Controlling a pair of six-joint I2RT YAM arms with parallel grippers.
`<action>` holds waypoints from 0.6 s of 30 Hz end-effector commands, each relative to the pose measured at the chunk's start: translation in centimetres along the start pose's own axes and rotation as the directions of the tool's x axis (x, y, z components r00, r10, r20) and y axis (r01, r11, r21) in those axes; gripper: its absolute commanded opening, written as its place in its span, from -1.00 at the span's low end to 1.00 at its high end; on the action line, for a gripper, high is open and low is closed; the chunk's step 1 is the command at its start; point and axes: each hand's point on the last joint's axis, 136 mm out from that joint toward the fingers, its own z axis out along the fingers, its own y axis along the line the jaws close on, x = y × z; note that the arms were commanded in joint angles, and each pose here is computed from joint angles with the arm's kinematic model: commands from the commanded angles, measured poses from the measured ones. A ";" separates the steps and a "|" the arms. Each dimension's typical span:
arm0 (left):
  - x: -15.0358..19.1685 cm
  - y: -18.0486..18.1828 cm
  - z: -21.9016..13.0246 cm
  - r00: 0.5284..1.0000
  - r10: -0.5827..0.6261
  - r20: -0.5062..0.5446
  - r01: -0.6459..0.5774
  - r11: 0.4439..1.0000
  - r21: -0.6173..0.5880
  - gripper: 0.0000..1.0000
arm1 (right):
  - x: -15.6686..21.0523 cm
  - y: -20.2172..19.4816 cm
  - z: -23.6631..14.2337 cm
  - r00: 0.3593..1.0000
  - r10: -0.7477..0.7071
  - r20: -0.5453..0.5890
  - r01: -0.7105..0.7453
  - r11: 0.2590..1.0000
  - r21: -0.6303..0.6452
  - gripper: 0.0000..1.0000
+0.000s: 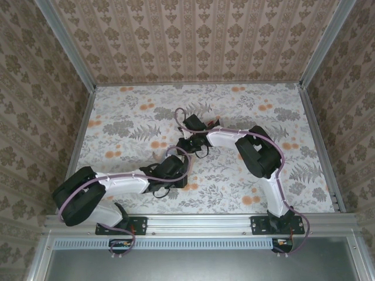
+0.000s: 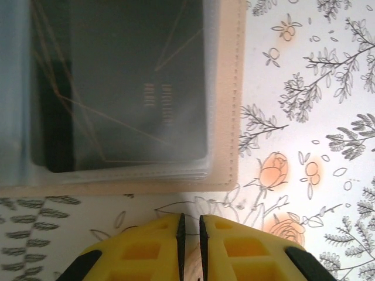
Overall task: Put the credit cards into the card holder
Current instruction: Rotate the card holder at the center of the table.
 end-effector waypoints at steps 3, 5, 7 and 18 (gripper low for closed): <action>-1.3 -1.2 -0.4 0.999 -0.010 0.036 0.009 1.000 0.008 -0.63 | -1.8 0.3 -4.4 0.997 -0.048 0.053 0.046 0.998 0.038 -0.55; -1.9 -1.5 -0.8 0.999 0.003 0.050 -0.004 1.000 0.005 -0.63 | -2.9 0.5 -6.7 0.993 -0.066 0.103 0.060 0.997 0.055 -0.52; -2.7 -1.6 -1.5 0.997 0.023 0.074 -0.022 1.000 -0.011 -0.62 | -3.8 0.6 -8.8 0.986 -0.079 0.150 0.067 0.994 0.080 -0.44; -10.7 -2.8 -4.3 0.975 0.167 0.143 -0.163 0.986 -0.037 -0.60 | -5.5 -2.0 -20.1 0.930 -0.131 0.343 0.034 0.961 0.275 -0.21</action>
